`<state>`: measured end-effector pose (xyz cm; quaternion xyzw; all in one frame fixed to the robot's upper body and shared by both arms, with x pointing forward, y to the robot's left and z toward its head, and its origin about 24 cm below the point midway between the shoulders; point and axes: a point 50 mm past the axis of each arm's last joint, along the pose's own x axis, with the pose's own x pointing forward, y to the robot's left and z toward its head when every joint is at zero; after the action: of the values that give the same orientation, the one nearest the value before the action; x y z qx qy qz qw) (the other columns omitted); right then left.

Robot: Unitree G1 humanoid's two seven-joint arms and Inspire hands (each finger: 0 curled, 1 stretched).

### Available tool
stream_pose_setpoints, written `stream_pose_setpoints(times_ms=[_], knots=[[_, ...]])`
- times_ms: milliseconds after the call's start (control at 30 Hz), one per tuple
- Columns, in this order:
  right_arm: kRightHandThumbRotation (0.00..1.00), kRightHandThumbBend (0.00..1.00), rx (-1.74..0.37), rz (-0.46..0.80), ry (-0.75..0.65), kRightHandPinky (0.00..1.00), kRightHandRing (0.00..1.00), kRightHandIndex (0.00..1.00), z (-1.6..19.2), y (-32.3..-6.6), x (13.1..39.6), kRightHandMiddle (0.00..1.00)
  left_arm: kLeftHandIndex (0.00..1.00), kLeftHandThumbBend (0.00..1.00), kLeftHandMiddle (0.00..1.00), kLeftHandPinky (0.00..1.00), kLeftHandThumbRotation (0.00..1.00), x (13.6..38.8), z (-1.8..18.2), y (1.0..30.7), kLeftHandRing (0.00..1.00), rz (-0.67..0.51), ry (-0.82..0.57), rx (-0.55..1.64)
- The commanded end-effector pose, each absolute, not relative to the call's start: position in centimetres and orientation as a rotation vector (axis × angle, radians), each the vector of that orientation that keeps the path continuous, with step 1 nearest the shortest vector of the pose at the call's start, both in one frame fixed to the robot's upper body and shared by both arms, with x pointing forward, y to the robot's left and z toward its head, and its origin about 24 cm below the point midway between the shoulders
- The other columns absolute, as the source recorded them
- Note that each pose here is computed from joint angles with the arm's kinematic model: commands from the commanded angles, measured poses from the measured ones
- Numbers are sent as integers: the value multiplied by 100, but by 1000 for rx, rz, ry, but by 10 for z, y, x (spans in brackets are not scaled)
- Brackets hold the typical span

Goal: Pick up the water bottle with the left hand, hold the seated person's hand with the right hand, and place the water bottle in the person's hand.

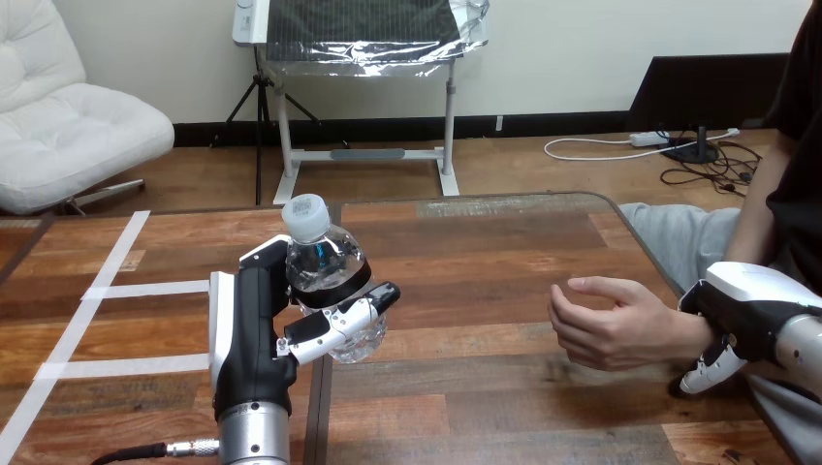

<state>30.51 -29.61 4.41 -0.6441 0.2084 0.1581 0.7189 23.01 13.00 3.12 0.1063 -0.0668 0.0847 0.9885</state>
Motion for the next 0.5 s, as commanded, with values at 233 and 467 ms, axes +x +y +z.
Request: stream_pose_setpoints(times_ms=[233, 467], knots=[[0, 69, -1412, 329, 388, 28, 37, 50, 52, -287, 317, 48, 44, 71, 46, 37, 0, 241, 59, 127, 42, 179, -264, 200], [0, 69, -1420, 328, 379, 28, 37, 51, 52, -287, 316, 48, 44, 71, 46, 37, 0, 241, 58, 127, 42, 184, -261, 204]])
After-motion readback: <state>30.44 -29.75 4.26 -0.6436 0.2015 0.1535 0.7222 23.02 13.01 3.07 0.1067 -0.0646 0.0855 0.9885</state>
